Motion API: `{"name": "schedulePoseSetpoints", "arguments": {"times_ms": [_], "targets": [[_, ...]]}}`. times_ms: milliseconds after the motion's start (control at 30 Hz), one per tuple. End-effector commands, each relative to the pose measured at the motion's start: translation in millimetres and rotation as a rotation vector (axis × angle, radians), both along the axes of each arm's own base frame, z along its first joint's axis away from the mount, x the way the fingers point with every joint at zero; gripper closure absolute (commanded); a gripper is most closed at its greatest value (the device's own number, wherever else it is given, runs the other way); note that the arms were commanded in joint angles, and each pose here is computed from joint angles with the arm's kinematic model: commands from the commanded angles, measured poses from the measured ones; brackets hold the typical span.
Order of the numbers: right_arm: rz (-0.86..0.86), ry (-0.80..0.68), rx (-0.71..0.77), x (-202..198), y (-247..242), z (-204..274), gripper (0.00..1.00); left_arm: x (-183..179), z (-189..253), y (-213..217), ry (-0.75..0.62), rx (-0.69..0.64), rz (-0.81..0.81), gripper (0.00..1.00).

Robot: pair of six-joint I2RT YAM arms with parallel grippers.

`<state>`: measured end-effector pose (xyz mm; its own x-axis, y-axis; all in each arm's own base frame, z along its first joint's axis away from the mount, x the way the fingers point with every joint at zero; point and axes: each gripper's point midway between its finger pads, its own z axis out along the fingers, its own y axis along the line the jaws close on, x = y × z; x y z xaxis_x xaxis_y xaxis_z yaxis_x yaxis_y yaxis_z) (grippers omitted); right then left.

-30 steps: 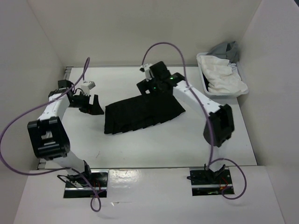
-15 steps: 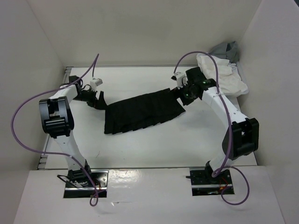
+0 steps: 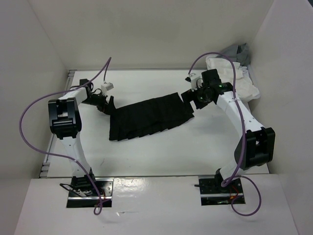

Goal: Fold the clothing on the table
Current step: Fold the skirt

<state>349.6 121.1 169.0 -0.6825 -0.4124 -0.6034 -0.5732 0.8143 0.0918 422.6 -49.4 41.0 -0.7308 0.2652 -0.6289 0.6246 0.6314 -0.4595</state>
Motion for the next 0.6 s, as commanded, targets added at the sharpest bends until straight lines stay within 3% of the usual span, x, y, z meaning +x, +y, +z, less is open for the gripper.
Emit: {"name": "schedulePoseSetpoints", "arguments": {"times_ms": [0,67,167,300,400,467,567], "targets": [[0.016,-0.037,0.016,-3.1,1.0,13.7,0.01,-17.4,-7.2,-8.2,0.029,-0.008,-0.068,0.00],[0.009,-0.042,0.022,-1.4,1.8,14.7,0.01,-21.2,-11.8,-7.1,0.030,0.003,-0.078,0.00],[0.009,-0.033,0.020,-0.7,1.9,11.5,0.01,-31.1,-20.7,-6.9,0.065,0.008,-0.092,0.08],[0.009,-0.033,0.020,-0.7,1.9,11.5,0.01,-47.8,-34.7,-9.0,0.149,-0.008,-0.110,0.27],[0.009,-0.041,0.022,1.2,2.3,9.7,0.01,-51.4,-37.3,-6.2,0.173,-0.014,-0.101,0.71],[0.009,-0.029,0.019,-1.2,1.8,5.2,0.01,-52.4,-37.7,-8.2,0.187,-0.029,-0.086,0.84],[0.009,-0.027,0.019,-1.2,1.8,-0.3,0.01,-48.6,-31.0,-6.3,0.190,-0.044,-0.042,0.95]]}}
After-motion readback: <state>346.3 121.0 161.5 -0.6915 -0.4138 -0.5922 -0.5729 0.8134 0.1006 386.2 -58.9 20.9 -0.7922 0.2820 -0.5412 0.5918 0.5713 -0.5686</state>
